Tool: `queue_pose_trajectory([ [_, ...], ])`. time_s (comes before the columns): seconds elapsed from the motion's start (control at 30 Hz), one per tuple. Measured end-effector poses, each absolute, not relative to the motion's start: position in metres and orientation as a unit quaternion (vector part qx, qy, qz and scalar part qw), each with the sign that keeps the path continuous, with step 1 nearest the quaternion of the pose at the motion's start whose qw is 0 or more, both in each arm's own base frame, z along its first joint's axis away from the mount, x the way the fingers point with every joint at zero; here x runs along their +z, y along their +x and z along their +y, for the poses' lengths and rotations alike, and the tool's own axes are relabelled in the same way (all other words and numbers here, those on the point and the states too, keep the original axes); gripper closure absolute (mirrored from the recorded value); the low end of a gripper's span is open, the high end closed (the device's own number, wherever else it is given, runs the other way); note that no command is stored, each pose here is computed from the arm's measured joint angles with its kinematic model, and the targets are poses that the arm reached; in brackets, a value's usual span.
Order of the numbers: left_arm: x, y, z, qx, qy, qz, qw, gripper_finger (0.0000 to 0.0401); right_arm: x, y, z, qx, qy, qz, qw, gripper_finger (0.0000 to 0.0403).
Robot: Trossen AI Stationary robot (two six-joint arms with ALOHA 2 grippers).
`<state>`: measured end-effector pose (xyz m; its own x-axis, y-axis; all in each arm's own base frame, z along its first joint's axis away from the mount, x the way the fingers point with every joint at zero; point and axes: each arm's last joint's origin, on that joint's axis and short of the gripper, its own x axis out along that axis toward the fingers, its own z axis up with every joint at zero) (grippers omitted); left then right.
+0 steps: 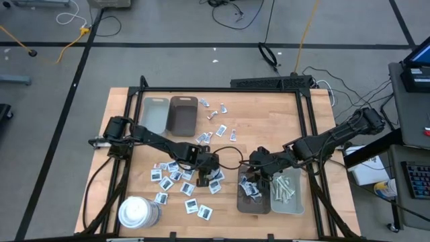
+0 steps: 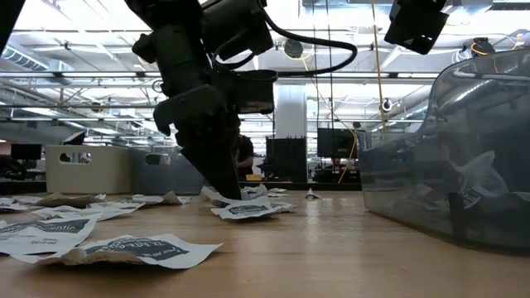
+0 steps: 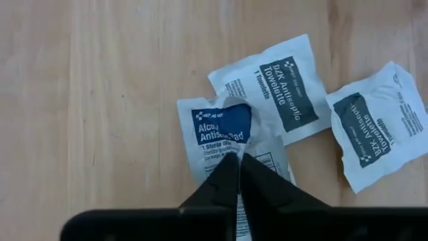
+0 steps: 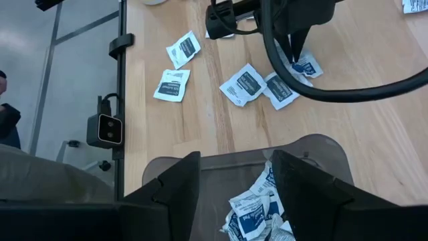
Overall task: Pick & Place First Aid Supplies
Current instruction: Put the white alcohol pad into the bottom black bin
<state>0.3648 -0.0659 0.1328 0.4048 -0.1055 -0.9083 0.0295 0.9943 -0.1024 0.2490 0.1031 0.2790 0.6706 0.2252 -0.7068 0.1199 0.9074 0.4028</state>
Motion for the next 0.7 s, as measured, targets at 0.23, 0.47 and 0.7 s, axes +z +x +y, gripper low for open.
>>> queue_pose_trajectory([
  [0.23, 0.154, 0.360, -0.067, -0.053, -0.050, 0.526, 0.848, 0.0393, 0.279, 0.249, 0.103, 0.030, 0.213, 0.405, 0.889, 0.0222],
  [0.47, 0.166, 0.358, -0.066, -0.059, -0.037, 0.509, 0.858, 0.0383, 0.279, 0.249, 0.103, 0.032, 0.206, 0.405, 0.890, 0.0222],
  [0.7, 0.159, 0.360, -0.064, -0.048, -0.005, 0.513, 0.857, 0.0394, 0.279, 0.249, 0.103, 0.032, 0.204, 0.404, 0.891, 0.0222],
])
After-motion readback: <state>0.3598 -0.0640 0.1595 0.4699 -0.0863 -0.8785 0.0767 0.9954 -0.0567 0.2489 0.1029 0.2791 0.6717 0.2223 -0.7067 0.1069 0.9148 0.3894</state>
